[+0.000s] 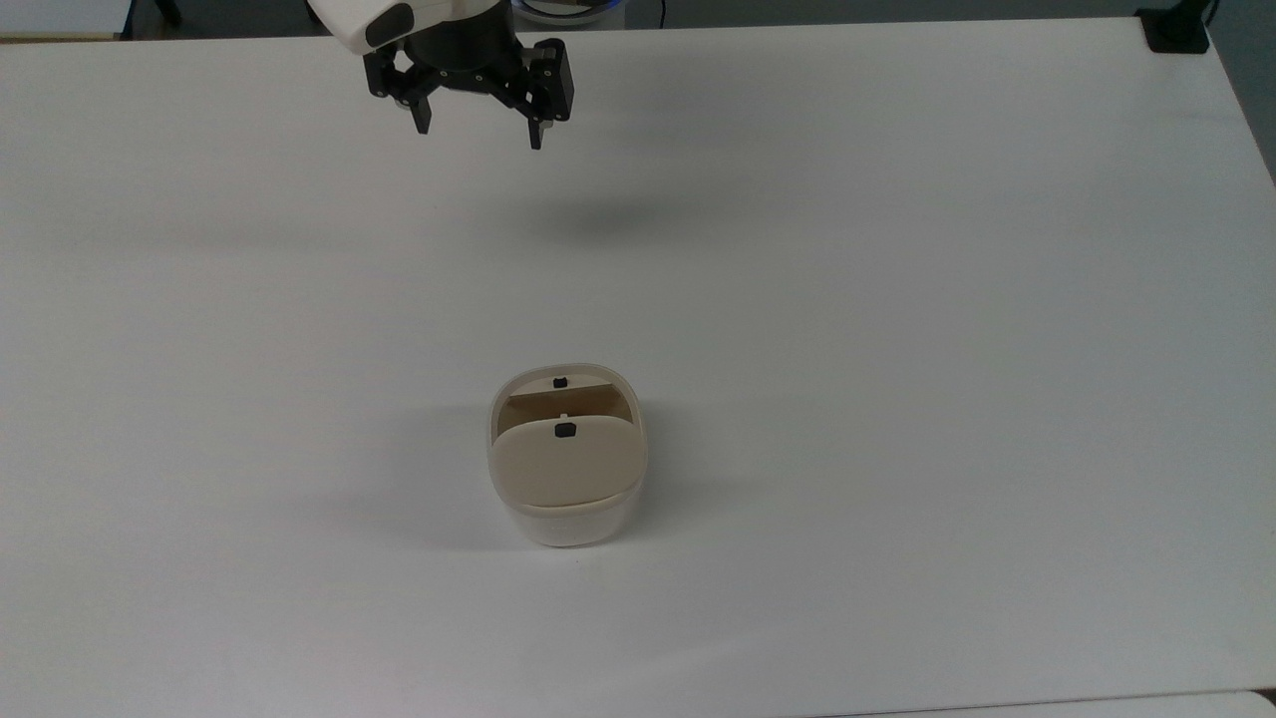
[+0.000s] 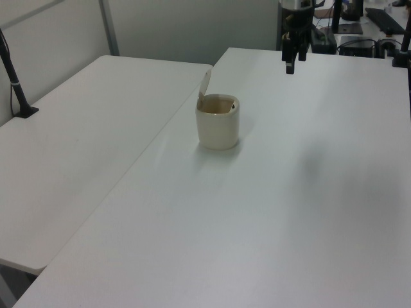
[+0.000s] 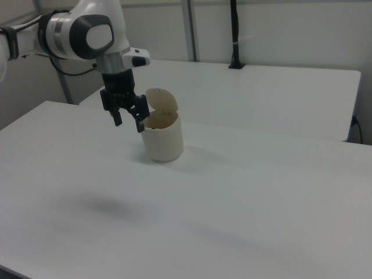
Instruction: Close the trash bin
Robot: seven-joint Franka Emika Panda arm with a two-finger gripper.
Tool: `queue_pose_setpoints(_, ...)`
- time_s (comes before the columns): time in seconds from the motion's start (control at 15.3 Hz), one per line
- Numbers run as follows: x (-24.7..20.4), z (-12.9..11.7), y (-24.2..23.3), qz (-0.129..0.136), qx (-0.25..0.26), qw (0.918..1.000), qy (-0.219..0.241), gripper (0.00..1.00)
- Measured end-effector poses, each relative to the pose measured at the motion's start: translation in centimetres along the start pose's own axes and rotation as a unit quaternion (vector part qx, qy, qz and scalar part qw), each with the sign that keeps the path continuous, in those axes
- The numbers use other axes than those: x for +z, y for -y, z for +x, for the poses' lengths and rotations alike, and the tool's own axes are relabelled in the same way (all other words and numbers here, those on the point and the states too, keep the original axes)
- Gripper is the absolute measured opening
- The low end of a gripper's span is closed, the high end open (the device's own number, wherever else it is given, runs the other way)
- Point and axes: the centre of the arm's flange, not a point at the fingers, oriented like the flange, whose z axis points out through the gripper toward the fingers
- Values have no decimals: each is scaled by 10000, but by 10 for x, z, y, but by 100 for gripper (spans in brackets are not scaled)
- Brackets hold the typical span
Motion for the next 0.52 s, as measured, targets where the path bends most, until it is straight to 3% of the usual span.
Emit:
queue_pose_setpoints(0.26, 1, 3, -3, 2, -444, 9990, -69, 52)
queue_pose_setpoints(0.52, 2, 19, 0, 50, -535, 9970, -549, 11)
